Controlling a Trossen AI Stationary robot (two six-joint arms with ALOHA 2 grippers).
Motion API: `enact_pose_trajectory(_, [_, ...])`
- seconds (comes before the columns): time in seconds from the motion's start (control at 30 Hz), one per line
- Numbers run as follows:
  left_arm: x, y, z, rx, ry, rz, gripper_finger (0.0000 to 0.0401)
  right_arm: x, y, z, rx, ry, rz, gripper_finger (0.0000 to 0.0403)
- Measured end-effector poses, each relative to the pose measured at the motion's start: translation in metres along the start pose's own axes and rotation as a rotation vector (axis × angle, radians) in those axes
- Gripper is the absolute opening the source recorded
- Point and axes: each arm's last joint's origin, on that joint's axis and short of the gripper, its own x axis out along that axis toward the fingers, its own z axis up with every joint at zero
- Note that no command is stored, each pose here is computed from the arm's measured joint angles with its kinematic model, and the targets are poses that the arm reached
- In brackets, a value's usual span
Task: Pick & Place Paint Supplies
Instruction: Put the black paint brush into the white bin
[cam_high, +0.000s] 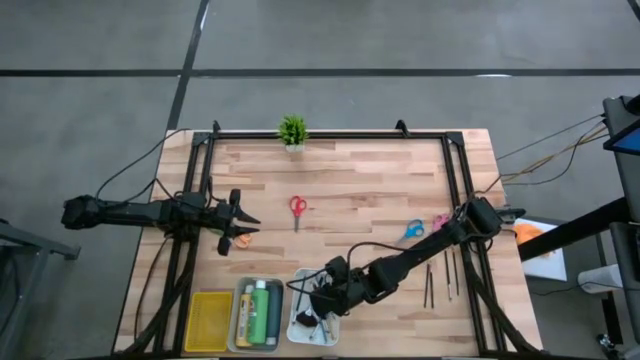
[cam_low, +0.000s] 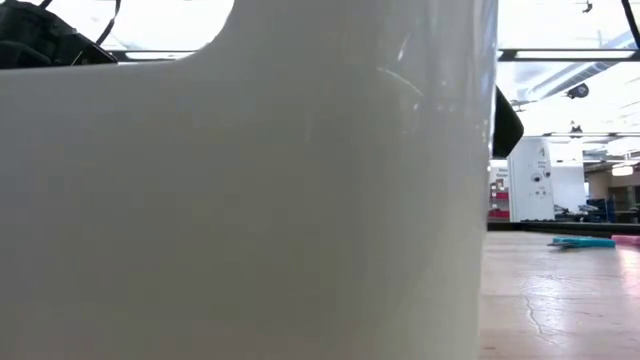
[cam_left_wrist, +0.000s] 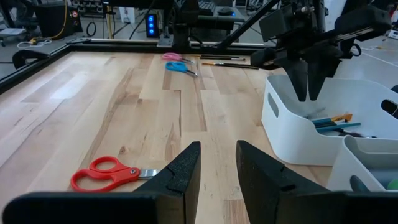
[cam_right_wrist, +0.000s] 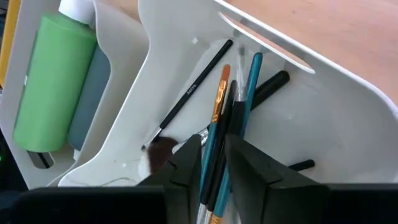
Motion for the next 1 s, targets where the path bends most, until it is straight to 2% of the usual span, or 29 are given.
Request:
enact_pose_trajectory(0.2, [0.000,0.000,0.000,0.000,0.000,0.000,0.0104,0.000,0.000,0.000,-0.013,0.000,0.003,0.0088])
enact_pose_trajectory(0.37, [0.000,0.000,0.000,0.000,0.000,0.000,0.0104,-0.008,0.007,0.003,-0.083,-0.010,0.027,0.0088])
enact_pose_trajectory(0.47, [0.000,0.000,0.000,0.000,0.000,0.000,0.0104,-0.026,0.015,0.009,-0.122,-0.024,0.040,0.0088])
enact_pose_trajectory(0.7, [0.000,0.000,0.000,0.000,0.000,0.000,0.0104,-0.080,0.015,0.025,-0.169,-0.061,-0.022,0.0089])
enact_pose_trajectory(1.0, [0.000,0.000,0.000,0.000,0.001,0.000,0.0104,-0.142,-0.011,0.021,-0.133,-0.023,-0.220,0.0089])
